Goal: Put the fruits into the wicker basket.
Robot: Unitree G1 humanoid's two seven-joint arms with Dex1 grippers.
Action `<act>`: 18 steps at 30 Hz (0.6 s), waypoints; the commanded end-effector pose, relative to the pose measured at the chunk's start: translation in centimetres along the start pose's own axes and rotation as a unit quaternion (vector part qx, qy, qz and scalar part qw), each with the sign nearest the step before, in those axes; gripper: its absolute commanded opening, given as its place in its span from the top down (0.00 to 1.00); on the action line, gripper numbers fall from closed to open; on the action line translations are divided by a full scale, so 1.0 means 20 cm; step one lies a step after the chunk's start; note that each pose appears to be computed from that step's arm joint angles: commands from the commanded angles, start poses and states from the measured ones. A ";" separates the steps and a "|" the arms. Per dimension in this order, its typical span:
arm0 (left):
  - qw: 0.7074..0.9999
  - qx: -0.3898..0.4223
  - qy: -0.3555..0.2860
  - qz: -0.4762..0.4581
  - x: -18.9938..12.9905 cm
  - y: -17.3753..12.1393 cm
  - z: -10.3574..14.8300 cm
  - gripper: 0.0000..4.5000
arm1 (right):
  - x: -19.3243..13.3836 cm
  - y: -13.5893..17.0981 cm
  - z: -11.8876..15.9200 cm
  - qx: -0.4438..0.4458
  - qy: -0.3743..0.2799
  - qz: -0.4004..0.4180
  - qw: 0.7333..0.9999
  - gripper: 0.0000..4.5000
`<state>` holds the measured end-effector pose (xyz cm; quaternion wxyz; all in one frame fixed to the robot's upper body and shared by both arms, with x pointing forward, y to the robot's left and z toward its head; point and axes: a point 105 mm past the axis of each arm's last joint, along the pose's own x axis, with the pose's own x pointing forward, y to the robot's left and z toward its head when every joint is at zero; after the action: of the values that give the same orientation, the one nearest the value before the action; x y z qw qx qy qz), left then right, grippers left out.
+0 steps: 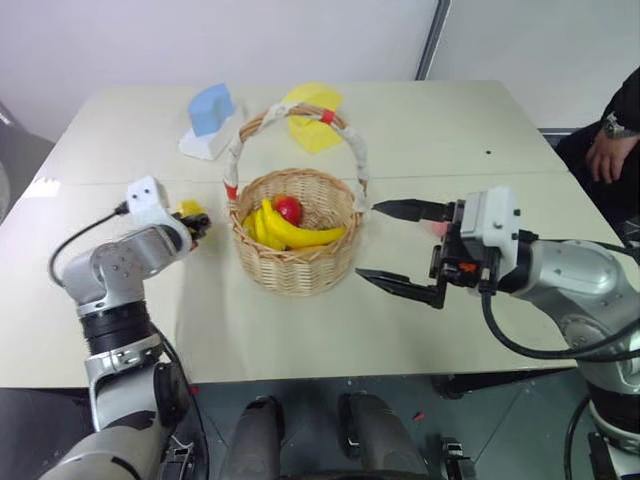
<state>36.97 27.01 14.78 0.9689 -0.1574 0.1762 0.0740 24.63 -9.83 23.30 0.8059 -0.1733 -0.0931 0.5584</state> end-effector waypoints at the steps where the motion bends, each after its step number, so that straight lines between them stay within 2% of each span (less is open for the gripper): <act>1: 0.994 0.028 -0.099 -0.021 -0.16 0.11 0.20 0.39 | 0.00 0.01 0.06 -0.024 -0.015 0.006 1.000 0.00; 3: 0.995 0.038 -0.094 -0.014 -0.20 0.19 0.18 0.39 | 0.00 0.00 0.06 -0.024 -0.016 0.007 1.000 0.00; 6: 0.988 0.073 -0.118 -0.064 -0.28 0.18 0.21 0.39 | 0.01 -0.01 0.05 -0.024 -0.016 0.010 1.000 0.00; 10: 0.951 0.142 -0.150 -0.229 -0.49 -0.03 0.19 0.39 | 0.01 -0.03 0.03 -0.026 -0.016 0.012 0.999 0.00; 13: 0.906 0.180 -0.114 -0.367 -0.66 -0.21 0.07 0.39 | 0.01 -0.05 0.03 -0.031 -0.014 0.011 0.999 0.00; 16: 0.881 0.181 -0.093 -0.427 -0.71 -0.35 0.03 0.39 | 0.00 -0.06 0.03 -0.035 -0.012 0.009 0.999 0.00; 18: 0.860 0.195 -0.094 -0.462 -0.72 -0.50 0.02 0.39 | 0.00 -0.08 0.03 -0.036 -0.011 0.006 0.999 0.00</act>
<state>26.21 18.73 22.26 0.9294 -0.0392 0.0172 -0.3666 25.95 -10.30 23.34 0.7997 -0.1855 -0.0964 0.5629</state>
